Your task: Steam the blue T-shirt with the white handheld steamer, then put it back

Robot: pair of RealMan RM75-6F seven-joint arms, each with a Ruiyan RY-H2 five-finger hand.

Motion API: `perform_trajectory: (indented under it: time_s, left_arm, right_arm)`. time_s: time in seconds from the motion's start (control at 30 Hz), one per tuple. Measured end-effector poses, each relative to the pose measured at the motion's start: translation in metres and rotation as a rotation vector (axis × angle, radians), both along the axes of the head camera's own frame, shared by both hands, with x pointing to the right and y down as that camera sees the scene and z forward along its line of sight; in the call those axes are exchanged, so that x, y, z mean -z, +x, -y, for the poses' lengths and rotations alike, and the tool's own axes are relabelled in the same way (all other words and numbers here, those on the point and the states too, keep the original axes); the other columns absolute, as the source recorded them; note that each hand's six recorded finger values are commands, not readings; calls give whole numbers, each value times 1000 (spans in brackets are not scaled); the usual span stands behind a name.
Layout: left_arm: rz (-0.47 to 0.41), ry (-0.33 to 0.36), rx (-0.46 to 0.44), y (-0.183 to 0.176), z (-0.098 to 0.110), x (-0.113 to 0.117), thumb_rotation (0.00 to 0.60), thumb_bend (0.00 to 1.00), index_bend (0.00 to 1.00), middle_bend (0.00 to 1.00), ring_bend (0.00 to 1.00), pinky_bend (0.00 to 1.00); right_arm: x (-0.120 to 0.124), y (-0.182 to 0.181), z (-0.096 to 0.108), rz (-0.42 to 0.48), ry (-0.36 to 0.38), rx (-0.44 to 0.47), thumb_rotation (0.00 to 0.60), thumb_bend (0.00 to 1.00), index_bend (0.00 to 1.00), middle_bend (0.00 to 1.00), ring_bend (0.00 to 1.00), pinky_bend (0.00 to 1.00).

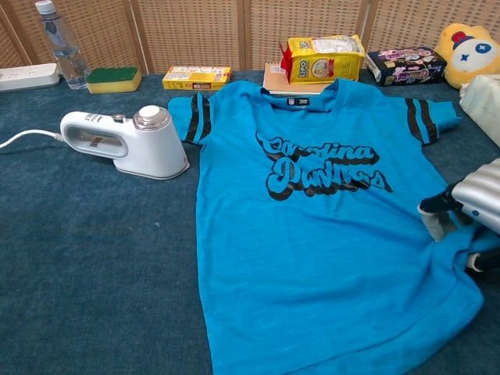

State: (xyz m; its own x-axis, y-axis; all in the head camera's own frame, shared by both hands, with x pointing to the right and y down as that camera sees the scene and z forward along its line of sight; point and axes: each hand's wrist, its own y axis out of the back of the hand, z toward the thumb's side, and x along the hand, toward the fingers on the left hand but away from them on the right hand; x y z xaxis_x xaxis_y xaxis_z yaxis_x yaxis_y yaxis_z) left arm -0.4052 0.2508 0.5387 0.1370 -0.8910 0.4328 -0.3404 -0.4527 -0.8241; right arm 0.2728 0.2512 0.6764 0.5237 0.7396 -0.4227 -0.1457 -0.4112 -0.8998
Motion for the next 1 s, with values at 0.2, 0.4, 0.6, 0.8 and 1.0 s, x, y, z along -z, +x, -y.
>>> perform_trajectory:
  time_s: [0.2,0.4,0.6,0.8,1.0]
  left_arm:
    - [29,-11,-24,-1,6,-3,600,239,260,338,215,244]
    - [48,-26,-40,-1,11,-9,600,239,260,337,215,245]
    - [72,-18,-58,1,24,-16,600,238,260,338,216,245]
    - [112,-20,-78,1,46,-30,600,237,242,275,168,244]
    - [150,-25,-124,9,75,-52,600,237,105,216,140,243]
  right_arm:
    - [2,3,0,25,9,-27,600,512,712,702,713,826]
    - [8,9,-1,65,17,-74,600,528,735,718,733,844]
    - [18,17,-3,113,31,-123,600,540,744,727,745,852]
    - [21,22,-9,142,22,-145,600,542,745,728,746,852]
    - [23,28,-10,145,25,-164,600,542,747,729,746,852]
